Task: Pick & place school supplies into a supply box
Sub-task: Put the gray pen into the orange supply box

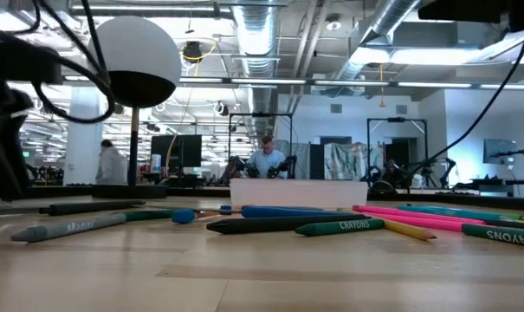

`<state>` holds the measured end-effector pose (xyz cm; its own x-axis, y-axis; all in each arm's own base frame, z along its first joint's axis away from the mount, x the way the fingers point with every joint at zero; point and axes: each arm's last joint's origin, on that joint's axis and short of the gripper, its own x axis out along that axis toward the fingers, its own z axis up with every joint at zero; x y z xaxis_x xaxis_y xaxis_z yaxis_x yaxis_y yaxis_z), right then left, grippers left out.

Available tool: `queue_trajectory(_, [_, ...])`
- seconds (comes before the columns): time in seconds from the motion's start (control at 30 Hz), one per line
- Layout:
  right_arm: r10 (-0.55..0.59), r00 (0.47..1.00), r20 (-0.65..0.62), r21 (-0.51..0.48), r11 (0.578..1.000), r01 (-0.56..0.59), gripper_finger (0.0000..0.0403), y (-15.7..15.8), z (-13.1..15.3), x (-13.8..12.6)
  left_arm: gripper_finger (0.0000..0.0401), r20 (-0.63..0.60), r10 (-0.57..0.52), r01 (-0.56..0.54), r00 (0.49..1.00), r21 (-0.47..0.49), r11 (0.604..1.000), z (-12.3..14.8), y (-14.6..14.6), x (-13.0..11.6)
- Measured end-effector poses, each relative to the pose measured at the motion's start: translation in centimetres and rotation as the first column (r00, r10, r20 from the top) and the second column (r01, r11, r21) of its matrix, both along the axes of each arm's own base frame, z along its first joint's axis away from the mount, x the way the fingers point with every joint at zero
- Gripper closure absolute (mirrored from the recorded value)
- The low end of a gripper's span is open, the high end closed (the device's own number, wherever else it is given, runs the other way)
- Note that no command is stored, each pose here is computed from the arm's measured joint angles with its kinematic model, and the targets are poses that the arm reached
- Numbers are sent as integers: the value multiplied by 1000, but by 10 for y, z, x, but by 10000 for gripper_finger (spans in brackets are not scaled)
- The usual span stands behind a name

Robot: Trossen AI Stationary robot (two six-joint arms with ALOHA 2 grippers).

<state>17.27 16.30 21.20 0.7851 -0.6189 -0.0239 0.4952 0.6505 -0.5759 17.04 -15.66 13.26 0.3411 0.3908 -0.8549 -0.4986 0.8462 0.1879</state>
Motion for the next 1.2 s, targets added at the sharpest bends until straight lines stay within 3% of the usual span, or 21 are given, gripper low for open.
queue_trajectory(0.2, [15, 1000, -11, 10, 1000, -15, 403, 0, 0, 0, 245, 123, -6, 19, 992, -104, 994, -9, 5, -4])
queue_trajectory(0.6, [38, 998, -42, 12, 999, -37, 403, 0, -2, 0, 247, 121, 68, -48, 990, -160, 986, -24, 16, -15])
queue_trajectory(0.73, [36, 998, -42, 12, 999, -36, 403, 0, -2, 1, 276, 97, 86, -68, 992, -179, 981, -24, 18, -13])
queue_trajectory(1.0, [45, 998, -48, 19, 999, -44, 403, 0, -2, 1, 385, 59, 95, -82, 994, -195, 977, -24, 24, -8])
queue_trajectory(1.2, [46, 998, -48, 19, 999, -45, 403, 0, -2, 1, 376, 45, 69, -59, 997, -186, 981, -24, 25, -7])
